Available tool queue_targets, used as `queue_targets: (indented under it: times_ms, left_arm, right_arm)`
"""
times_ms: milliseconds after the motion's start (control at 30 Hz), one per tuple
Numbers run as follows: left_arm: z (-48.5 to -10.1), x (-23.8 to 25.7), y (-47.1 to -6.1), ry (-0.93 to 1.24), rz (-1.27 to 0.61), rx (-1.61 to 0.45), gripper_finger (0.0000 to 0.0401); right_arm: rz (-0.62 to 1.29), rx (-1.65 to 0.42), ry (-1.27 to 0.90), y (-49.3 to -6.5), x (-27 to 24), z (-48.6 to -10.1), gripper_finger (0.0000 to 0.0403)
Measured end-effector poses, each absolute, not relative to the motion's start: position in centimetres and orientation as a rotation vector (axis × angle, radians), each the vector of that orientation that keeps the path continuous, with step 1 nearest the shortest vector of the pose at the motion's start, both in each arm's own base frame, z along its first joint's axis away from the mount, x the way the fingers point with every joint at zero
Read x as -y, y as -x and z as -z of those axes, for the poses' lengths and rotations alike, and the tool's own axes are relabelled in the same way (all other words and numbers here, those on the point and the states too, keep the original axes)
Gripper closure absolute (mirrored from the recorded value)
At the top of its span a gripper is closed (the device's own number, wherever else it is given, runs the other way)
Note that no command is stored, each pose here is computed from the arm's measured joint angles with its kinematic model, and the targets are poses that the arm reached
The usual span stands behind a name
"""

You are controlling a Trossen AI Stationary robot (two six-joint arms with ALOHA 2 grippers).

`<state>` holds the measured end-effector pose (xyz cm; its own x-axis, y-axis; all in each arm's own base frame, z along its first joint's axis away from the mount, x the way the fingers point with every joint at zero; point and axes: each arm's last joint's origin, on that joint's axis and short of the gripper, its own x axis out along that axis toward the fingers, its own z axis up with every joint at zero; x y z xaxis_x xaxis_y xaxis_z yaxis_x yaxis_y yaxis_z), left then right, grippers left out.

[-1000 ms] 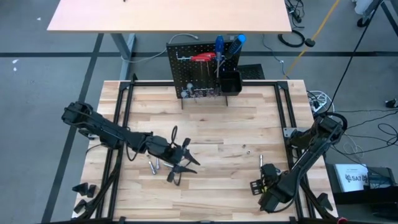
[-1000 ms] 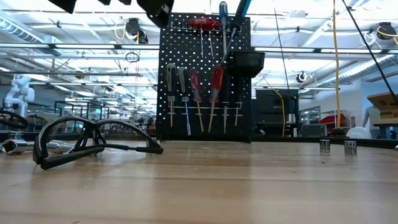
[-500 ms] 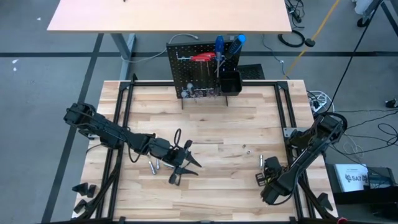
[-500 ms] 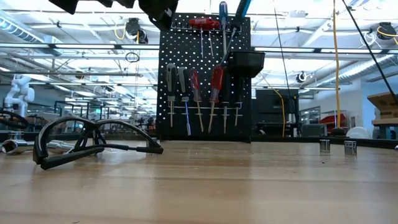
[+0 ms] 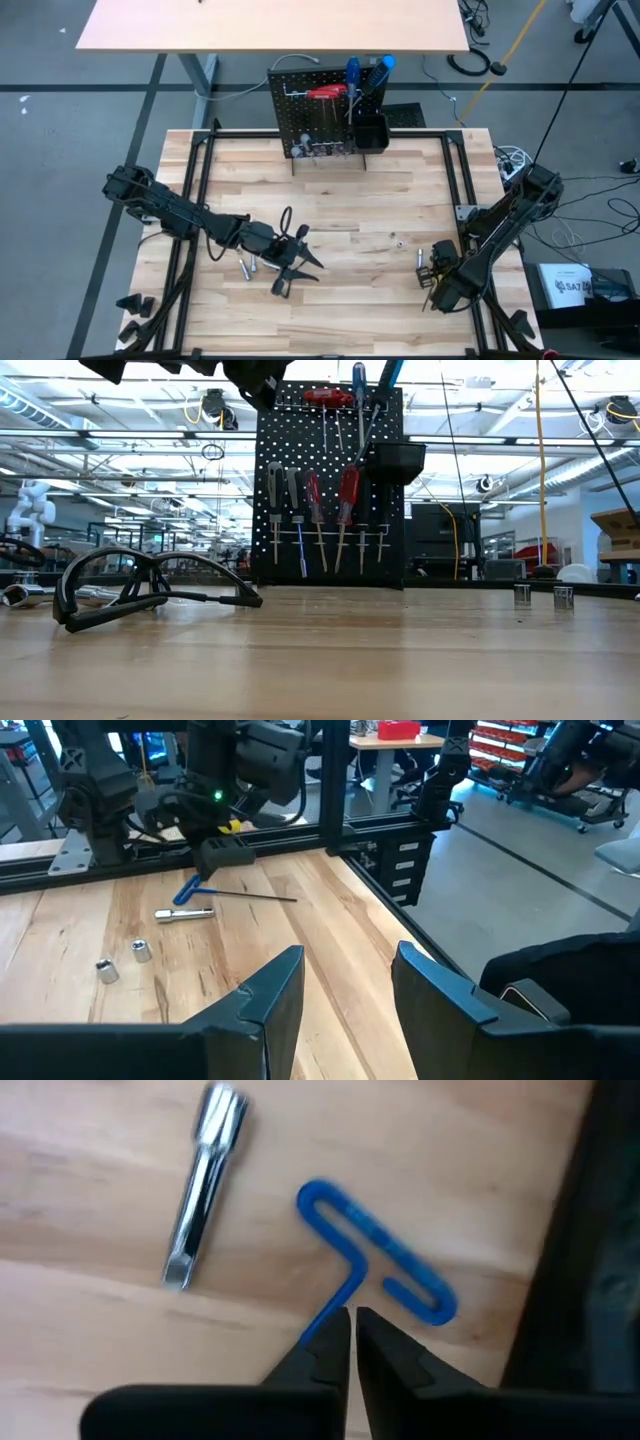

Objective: Hang tools onto peg board
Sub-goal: Hang the pick tool on the peg board

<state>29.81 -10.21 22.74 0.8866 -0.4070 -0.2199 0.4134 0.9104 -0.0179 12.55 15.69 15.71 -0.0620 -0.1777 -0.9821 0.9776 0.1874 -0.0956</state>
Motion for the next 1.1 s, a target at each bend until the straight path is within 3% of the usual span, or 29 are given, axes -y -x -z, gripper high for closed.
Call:
queue_targets:
  times_ms: [167, 533, 833, 1100]
  left_arm:
    - [-22.7, 10.2, -29.8, -0.029, 0.426, -0.223, 0.0247]
    - [-22.6, 10.2, -29.8, -0.007, 0.423, -0.238, 0.0247]
    - [-22.6, 10.1, -29.8, -0.013, 0.422, -0.245, 0.0247]
    - [-22.6, 10.1, -29.8, -0.008, 0.422, -0.246, 0.0247]
  right_arm:
    - [1.269, -1.199, -0.816, -12.0, -14.6, -15.4, 0.0401]
    - [1.208, -1.197, -0.905, -11.9, -14.4, -13.3, 0.0402]
    - [1.062, -1.123, -1.036, -14.6, -17.4, -12.9, 0.0403]
    - [1.186, -1.085, -0.929, -18.6, -20.5, -12.9, 0.0403]
